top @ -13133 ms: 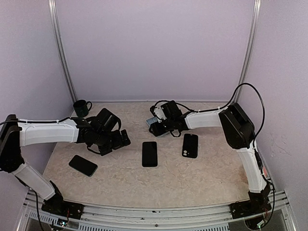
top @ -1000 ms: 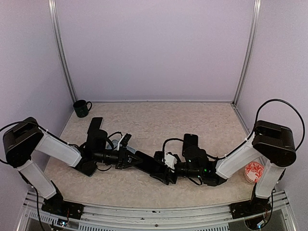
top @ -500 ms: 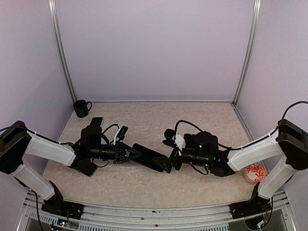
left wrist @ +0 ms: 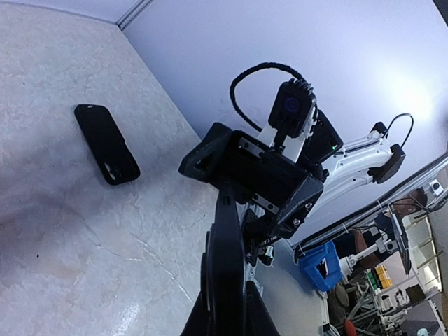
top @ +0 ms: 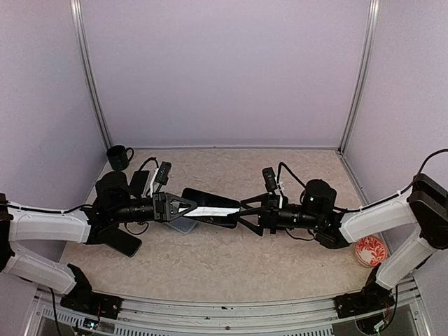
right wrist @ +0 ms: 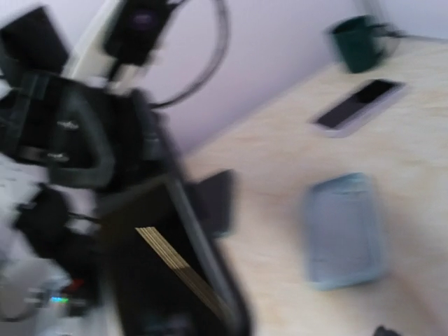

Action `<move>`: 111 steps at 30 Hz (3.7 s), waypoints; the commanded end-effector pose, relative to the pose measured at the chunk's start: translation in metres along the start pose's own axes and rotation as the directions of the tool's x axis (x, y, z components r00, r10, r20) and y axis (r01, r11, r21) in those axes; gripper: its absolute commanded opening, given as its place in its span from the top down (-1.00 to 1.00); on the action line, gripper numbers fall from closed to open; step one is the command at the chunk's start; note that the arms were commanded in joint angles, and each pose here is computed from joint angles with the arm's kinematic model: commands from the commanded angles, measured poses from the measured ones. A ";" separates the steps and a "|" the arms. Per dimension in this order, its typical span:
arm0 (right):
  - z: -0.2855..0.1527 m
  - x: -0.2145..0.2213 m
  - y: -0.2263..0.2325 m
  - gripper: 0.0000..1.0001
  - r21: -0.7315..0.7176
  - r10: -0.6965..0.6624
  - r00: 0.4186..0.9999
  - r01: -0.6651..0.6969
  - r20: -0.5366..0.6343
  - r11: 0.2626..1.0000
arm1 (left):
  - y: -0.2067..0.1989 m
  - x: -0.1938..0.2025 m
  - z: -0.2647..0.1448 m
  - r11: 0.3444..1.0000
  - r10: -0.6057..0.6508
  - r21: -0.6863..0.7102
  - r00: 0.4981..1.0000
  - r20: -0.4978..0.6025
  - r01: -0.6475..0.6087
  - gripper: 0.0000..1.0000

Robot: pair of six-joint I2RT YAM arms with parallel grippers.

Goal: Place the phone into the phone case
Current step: Pass from the left arm to the right, then move the phone case to the center of the board.

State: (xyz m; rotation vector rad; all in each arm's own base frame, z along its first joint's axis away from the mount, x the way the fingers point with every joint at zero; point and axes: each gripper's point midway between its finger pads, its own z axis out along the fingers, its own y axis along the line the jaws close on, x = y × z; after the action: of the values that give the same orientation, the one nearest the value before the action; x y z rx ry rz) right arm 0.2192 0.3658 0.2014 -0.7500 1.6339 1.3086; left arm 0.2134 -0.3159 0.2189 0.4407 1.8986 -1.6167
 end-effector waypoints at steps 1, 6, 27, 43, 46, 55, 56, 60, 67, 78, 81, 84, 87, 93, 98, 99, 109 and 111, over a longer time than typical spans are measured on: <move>0.002 -0.014 0.043 -0.77 -0.290 0.151 0.988 -0.138 0.025 0.947 | -0.025 -0.017 -0.003 0.993 0.100 0.050 0.992 0.082 -0.104 1.00; 0.006 -0.017 0.048 -0.64 -0.394 0.291 0.956 -0.258 0.025 0.882 | -0.031 -0.020 -0.001 0.991 0.115 0.060 0.989 0.093 -0.121 1.00; 0.026 -0.019 0.053 -0.45 -0.462 0.410 0.912 -0.363 0.000 0.809 | -0.022 -0.014 0.014 0.993 0.107 0.039 0.991 0.083 -0.111 1.00; 0.036 -0.006 0.054 -0.37 -0.452 0.423 0.905 -0.392 -0.035 0.801 | -0.017 -0.019 0.010 0.993 0.116 -0.005 0.985 0.130 -0.117 1.00; 0.036 -0.006 0.055 -0.28 -0.453 0.420 0.907 -0.389 -0.034 0.802 | -0.016 -0.017 0.010 0.994 0.111 -0.006 0.986 0.127 -0.111 1.00; 0.037 -0.005 0.054 0.50 -0.447 0.395 0.918 -0.367 -0.032 0.816 | -0.012 -0.012 0.013 0.995 0.098 -0.014 0.990 0.102 -0.097 1.00; 0.038 -0.004 0.054 0.64 -0.446 0.393 0.919 -0.367 -0.036 0.817 | -0.011 -0.012 0.013 0.995 0.096 -0.017 0.991 0.098 -0.095 1.00; 0.038 -0.002 0.053 0.95 -0.449 0.384 0.922 -0.360 -0.039 0.818 | -0.008 -0.010 0.014 0.995 0.094 -0.027 0.992 0.089 -0.092 0.97; 0.036 -0.004 0.054 1.00 -0.449 0.378 0.925 -0.353 -0.037 0.821 | 0.000 -0.013 0.011 0.994 0.096 -0.068 0.991 0.097 -0.090 0.32; 0.041 0.010 0.034 1.00 -0.317 0.390 0.912 -0.410 -0.126 0.855 | 0.047 -0.041 -0.029 0.970 0.057 -0.241 0.977 0.204 -0.006 -0.62; 0.042 0.015 0.031 1.00 -0.285 0.392 0.908 -0.419 -0.150 0.862 | 0.075 -0.052 -0.044 0.932 0.041 -0.359 0.970 0.239 0.049 -0.65; 0.042 0.016 0.028 1.00 -0.262 0.383 0.910 -0.412 -0.155 0.872 | 0.105 -0.062 -0.062 0.875 0.020 -0.469 0.961 0.275 0.116 -0.71; 0.042 0.017 0.024 1.00 -0.233 0.379 0.913 -0.405 -0.150 0.884 | 0.129 -0.069 -0.076 0.831 -0.002 -0.530 0.952 0.307 0.172 -0.83; 0.042 0.021 0.010 1.00 -0.133 0.369 0.918 -0.387 -0.144 0.912 | 0.171 -0.070 -0.089 0.747 -0.046 -0.613 0.939 0.340 0.258 -0.97; 0.040 0.021 0.004 1.00 -0.071 0.358 0.922 -0.371 -0.149 0.926 | 0.201 -0.068 -0.089 0.693 -0.059 -0.664 0.940 0.337 0.281 -0.98; 0.039 0.021 0.004 1.00 -0.063 0.357 0.922 -0.369 -0.149 0.927 | 0.207 -0.066 -0.088 0.679 -0.062 -0.677 0.941 0.333 0.285 -0.98; 0.034 0.023 0.003 1.00 -0.029 0.384 0.909 -0.393 -0.165 0.919 | 0.257 -0.052 -0.089 0.605 -0.091 -0.738 0.947 0.309 0.299 -0.98; 0.034 0.024 0.003 1.00 -0.025 0.390 0.906 -0.399 -0.167 0.917 | 0.263 -0.046 -0.086 0.607 -0.106 -0.736 0.948 0.300 0.301 -0.98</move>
State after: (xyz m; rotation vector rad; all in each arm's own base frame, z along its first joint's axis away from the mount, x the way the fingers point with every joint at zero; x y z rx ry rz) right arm 0.2100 0.4002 0.1536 -0.5862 2.0346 1.6080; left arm 0.3731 -0.1724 0.0520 -0.3623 2.3143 -0.7507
